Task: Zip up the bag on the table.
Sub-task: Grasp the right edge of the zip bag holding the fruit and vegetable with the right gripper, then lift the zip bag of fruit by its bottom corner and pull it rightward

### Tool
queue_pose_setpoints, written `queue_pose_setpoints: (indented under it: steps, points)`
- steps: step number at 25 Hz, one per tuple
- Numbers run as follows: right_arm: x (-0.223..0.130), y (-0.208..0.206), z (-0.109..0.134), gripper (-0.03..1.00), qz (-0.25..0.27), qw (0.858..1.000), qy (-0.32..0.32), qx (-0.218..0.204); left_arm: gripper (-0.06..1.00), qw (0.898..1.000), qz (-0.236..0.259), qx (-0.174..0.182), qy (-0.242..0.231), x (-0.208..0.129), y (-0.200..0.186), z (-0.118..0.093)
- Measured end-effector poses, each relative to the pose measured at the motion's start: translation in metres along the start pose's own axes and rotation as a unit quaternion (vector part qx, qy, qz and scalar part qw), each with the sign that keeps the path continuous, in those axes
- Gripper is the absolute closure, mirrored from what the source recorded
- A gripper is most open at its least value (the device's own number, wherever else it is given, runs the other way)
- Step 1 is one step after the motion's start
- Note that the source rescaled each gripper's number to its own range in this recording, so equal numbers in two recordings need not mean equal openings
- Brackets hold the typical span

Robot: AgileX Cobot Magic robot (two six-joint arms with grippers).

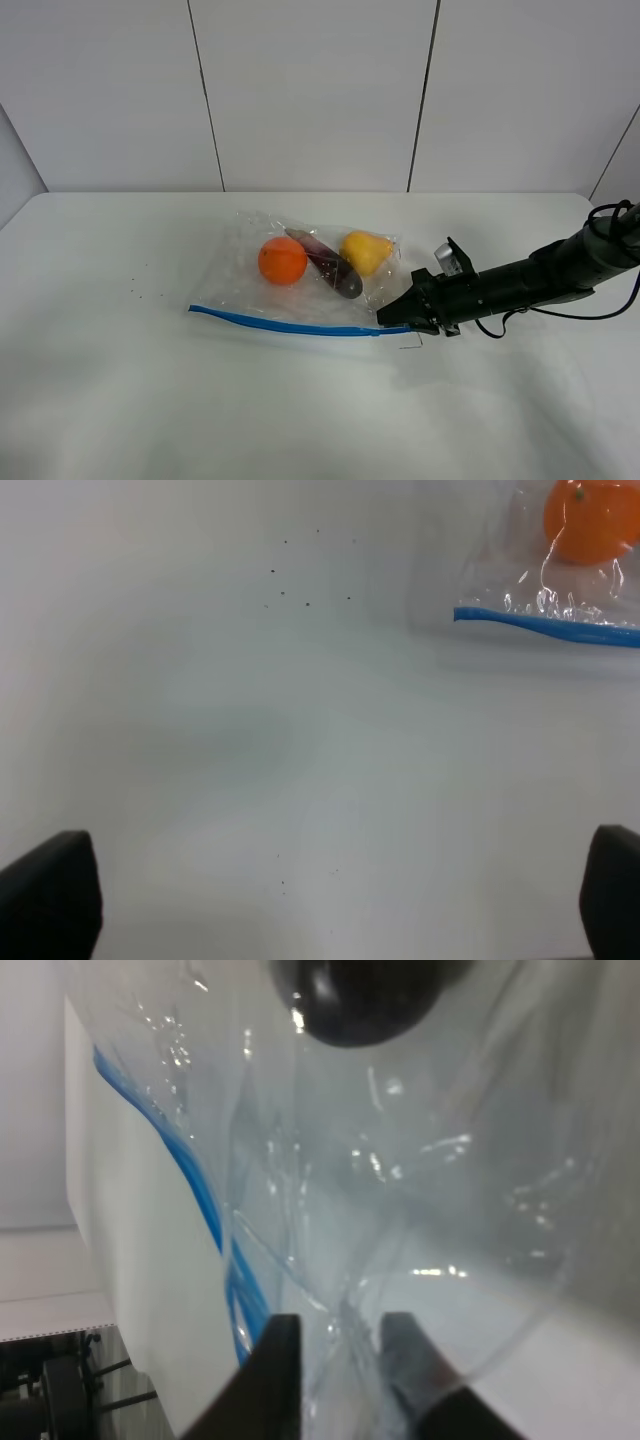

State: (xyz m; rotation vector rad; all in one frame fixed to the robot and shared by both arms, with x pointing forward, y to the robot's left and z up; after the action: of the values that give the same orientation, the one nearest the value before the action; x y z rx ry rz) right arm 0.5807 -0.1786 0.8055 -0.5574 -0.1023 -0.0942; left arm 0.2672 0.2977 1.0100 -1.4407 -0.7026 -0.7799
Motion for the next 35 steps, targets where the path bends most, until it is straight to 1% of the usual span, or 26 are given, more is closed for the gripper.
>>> queue_pose_setpoints:
  steps: [3, 4, 5, 17, 21, 26, 28, 35]
  points:
    - [0.001, 0.000, 0.000, 0.92, -0.002, 1.000, 0.001, -0.001, -0.05, 1.000, 0.000, 0.000, 0.000, 0.000, 0.000, 0.000]
    - [0.001, 0.000, 0.000, 0.96, -0.003, 1.000, 0.001, -0.001, -0.05, 1.000, 0.000, 0.000, 0.000, 0.000, 0.000, 0.000]
    - [0.001, 0.000, -0.001, 0.97, -0.003, 1.000, 0.001, -0.002, -0.05, 1.000, 0.000, 0.000, 0.000, 0.000, 0.000, 0.000]
    - [0.002, 0.000, -0.002, 0.97, -0.006, 1.000, -0.011, -0.009, -0.05, 1.000, 0.000, 0.000, 0.000, 0.000, 0.000, 0.000]
    - [0.001, 0.000, 0.001, 0.97, -0.002, 1.000, -0.011, 0.004, -0.05, 1.000, 0.000, 0.000, 0.000, 0.000, 0.000, 0.000]
    - [-0.001, -0.003, 0.015, 0.97, 0.008, 0.999, -0.016, 0.039, -0.05, 1.000, 0.000, 0.000, 0.000, 0.000, 0.000, 0.000]
    - [0.002, -0.008, 0.025, 0.97, 0.004, 0.999, -0.023, 0.047, -0.05, 1.000, 0.000, 0.000, 0.000, 0.000, 0.000, 0.000]
    - [0.009, -0.028, 0.059, 0.97, -0.017, 0.997, -0.057, 0.055, -0.05, 1.000, 0.000, 0.000, 0.000, 0.000, 0.000, 0.000]
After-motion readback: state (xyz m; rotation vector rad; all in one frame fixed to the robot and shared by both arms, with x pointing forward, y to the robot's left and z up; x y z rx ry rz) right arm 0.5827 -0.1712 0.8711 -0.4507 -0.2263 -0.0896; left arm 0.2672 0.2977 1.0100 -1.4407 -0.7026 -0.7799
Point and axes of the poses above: a point on each arm's last joint axis where the gripper is mounted, y pointing out along that axis toward the gripper, z along the wrist's bending axis when the last joint is at zero, x = y × z, the point moved 5 cm from there along y, pointing out along that axis toward the gripper, and after that the axes turned 1 degree about y, right-handed, at the moved point
